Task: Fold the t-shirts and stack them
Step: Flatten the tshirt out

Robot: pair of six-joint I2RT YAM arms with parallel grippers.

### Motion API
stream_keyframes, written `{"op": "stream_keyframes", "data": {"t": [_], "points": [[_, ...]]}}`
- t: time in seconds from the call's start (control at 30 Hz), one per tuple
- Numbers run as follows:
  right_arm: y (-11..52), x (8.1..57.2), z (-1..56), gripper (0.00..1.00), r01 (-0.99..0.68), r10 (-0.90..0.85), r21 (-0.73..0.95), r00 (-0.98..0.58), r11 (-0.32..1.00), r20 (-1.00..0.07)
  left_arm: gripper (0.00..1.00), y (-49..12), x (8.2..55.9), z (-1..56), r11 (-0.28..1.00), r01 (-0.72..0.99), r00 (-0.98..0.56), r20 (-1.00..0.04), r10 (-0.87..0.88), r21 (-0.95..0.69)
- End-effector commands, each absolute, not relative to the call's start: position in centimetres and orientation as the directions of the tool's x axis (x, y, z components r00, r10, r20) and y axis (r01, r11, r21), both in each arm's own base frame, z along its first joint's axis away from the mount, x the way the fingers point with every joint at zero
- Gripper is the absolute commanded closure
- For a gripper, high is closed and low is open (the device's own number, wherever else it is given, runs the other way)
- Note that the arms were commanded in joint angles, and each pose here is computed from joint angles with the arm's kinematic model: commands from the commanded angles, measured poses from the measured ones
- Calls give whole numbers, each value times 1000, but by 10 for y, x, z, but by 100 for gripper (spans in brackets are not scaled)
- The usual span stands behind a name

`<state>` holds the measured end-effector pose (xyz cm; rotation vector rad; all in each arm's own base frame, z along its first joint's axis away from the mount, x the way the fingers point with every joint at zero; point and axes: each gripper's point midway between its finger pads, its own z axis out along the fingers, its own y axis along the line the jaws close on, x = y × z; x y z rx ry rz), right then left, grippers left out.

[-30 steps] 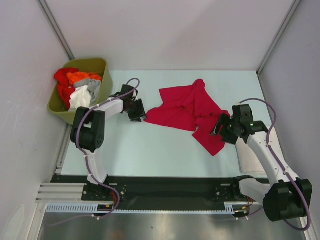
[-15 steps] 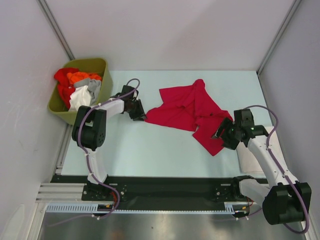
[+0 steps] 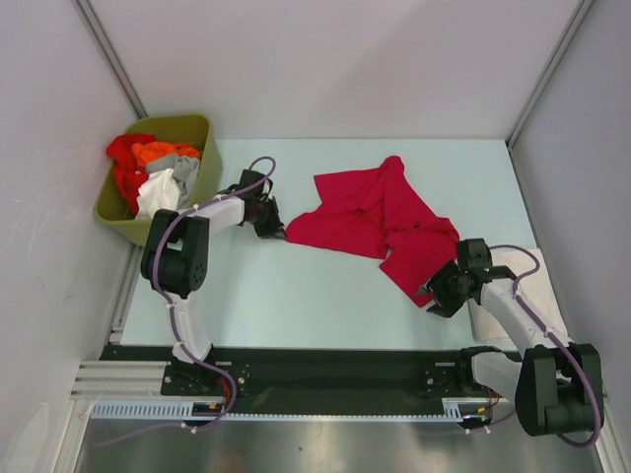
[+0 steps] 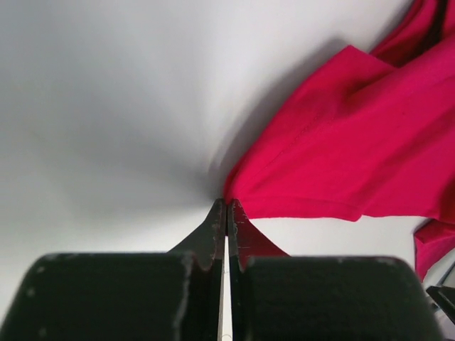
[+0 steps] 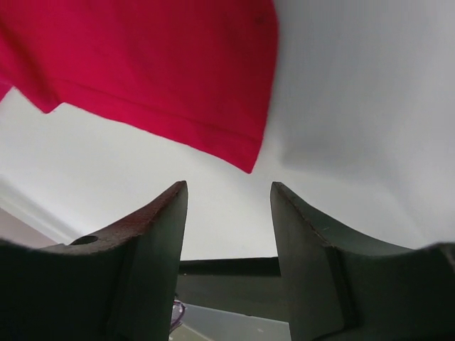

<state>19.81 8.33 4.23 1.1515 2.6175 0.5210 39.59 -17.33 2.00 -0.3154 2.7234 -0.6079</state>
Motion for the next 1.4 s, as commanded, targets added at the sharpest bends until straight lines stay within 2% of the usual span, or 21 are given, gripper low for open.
{"op": "stream_keyframes", "data": {"t": [0.0, 0.13, 0.4, 0.53, 0.77, 1.0, 1.07, 1.13, 1.2, 1.33, 1.37], "points": [[79, 210, 42, 45, 694, 798, 439, -594, 571, -100, 100, -174, 400, 54, 874, -84, -900, -340, -272, -478], [73, 200, 29, 48, 729, 817, 399, -569, 556, -98, 100, -175, 393, 59, 870, -69, -902, -342, -263, -487], [71, 205, 19, 53, 744, 847, 427, -521, 513, -110, 100, -173, 379, 57, 869, -63, -909, -332, -253, -490], [76, 205, 14, 61, 755, 858, 438, -508, 488, -82, 100, -173, 378, 59, 868, -58, -909, -334, -251, -494], [73, 191, 8, 60, 786, 866, 390, -496, 479, -63, 100, -174, 379, 66, 866, -40, -902, -354, -246, -498], [74, 185, 0, 63, 813, 884, 374, -466, 446, -39, 100, -174, 379, 69, 865, -32, -900, -362, -242, -500], [71, 185, -3, 70, 813, 887, 376, -458, 444, -56, 100, -174, 378, 71, 863, -29, -899, -363, -243, -504], [69, 189, -1, 97, 808, 892, 394, -446, 438, -76, 100, -174, 378, 72, 863, -27, -899, -365, -241, -505], [66, 201, 5, 100, 777, 884, 433, -452, 456, -119, 100, -174, 377, 74, 862, -30, -898, -366, -246, -506], [60, 233, 46, 100, 650, 797, 470, -547, 598, -257, 100, -174, 380, 93, 854, -33, -875, -398, -276, -519], [60, 252, 75, 100, 602, 781, 505, -542, 619, -311, 100, -173, 383, 101, 853, -30, -863, -417, -284, -521]]}}
